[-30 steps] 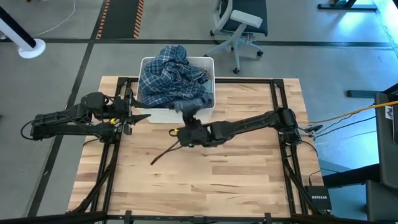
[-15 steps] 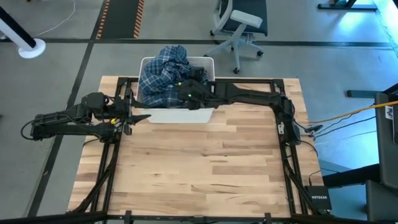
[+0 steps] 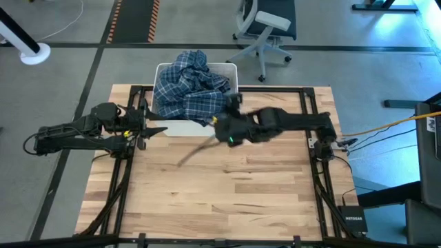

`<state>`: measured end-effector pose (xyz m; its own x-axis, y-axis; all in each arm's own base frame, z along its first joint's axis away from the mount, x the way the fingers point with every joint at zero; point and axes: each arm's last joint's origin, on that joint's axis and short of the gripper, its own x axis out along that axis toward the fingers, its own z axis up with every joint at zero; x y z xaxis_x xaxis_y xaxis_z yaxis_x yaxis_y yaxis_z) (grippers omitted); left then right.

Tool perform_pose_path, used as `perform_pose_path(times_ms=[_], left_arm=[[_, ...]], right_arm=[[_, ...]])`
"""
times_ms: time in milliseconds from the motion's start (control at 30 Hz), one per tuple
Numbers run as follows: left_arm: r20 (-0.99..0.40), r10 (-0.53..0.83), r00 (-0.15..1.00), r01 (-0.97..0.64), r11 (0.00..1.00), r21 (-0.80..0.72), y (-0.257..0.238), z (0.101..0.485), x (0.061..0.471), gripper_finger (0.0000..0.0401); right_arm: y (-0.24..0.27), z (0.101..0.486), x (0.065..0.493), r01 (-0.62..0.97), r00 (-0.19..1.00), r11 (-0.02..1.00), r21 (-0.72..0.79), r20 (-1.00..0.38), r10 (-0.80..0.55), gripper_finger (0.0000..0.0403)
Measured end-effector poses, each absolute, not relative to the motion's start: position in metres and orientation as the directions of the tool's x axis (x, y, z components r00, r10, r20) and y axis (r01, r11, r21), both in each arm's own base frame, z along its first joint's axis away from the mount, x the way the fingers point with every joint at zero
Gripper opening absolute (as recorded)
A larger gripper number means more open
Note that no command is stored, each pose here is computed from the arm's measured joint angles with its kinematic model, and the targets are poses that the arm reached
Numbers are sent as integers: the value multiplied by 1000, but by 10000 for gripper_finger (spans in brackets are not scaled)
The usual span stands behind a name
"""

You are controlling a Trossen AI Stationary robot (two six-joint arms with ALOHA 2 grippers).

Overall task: Sort clothes
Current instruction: Return to Home Position

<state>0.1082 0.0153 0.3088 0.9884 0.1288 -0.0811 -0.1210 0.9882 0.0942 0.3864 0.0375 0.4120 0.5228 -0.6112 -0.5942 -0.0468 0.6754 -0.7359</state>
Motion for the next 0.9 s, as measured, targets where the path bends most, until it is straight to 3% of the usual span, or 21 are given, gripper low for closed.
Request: perform_pose_path(times_ms=[200, 333, 567, 700, 900], left_arm=[[-112, 111, 987, -110, 994, 21, 15, 306, 112, 159], [-142, 94, 985, -92, 996, 24, 16, 291, 119, 159], [-123, 110, 986, -109, 994, 18, 18, 287, 127, 159], [-107, 122, 987, -121, 992, 18, 18, 288, 127, 159], [-111, 131, 985, -130, 991, 12, 18, 288, 127, 159]], right_arm=[[79, 392, 357, -71, 392, 665, -744, -634, -667, 232], [105, 375, 344, -98, 399, 603, -792, -586, -705, 232], [96, 342, 307, -49, 374, 583, -811, -556, -742, 232], [77, 321, 287, 6, 444, 636, -772, -568, -693, 232], [54, 276, 264, -2, 695, 758, -652, -546, -467, 232]])
